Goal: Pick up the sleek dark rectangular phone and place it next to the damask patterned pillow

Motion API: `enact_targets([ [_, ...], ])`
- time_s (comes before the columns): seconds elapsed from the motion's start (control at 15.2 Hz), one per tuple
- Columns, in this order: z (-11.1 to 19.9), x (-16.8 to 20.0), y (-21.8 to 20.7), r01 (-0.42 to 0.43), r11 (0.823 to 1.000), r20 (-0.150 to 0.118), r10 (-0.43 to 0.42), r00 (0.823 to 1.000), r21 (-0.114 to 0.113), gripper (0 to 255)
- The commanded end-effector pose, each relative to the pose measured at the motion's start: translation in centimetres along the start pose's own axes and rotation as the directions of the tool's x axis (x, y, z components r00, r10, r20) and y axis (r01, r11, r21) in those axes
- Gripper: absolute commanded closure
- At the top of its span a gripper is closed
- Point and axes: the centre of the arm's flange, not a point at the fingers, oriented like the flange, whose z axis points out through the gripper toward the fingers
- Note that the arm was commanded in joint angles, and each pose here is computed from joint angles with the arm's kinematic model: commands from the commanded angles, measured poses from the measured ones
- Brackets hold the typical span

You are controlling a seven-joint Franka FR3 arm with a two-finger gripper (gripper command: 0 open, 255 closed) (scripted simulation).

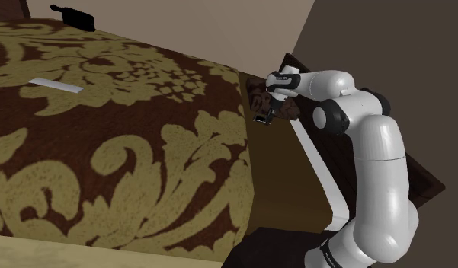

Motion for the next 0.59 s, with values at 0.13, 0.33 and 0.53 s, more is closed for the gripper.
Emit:
enact_targets([
  [0.13, 0.02, -0.01, 0.0, 0.0, 1.0, 0.0, 0.0, 1.0, 0.0, 255],
  [0.33, 0.02, -0.01, 0.0, 0.0, 1.0, 0.0, 0.0, 1.0, 0.0, 0],
  [0.53, 0.01, -0.01, 0.0, 0.0, 1.0, 0.0, 0.0, 1.0, 0.0, 0],
])
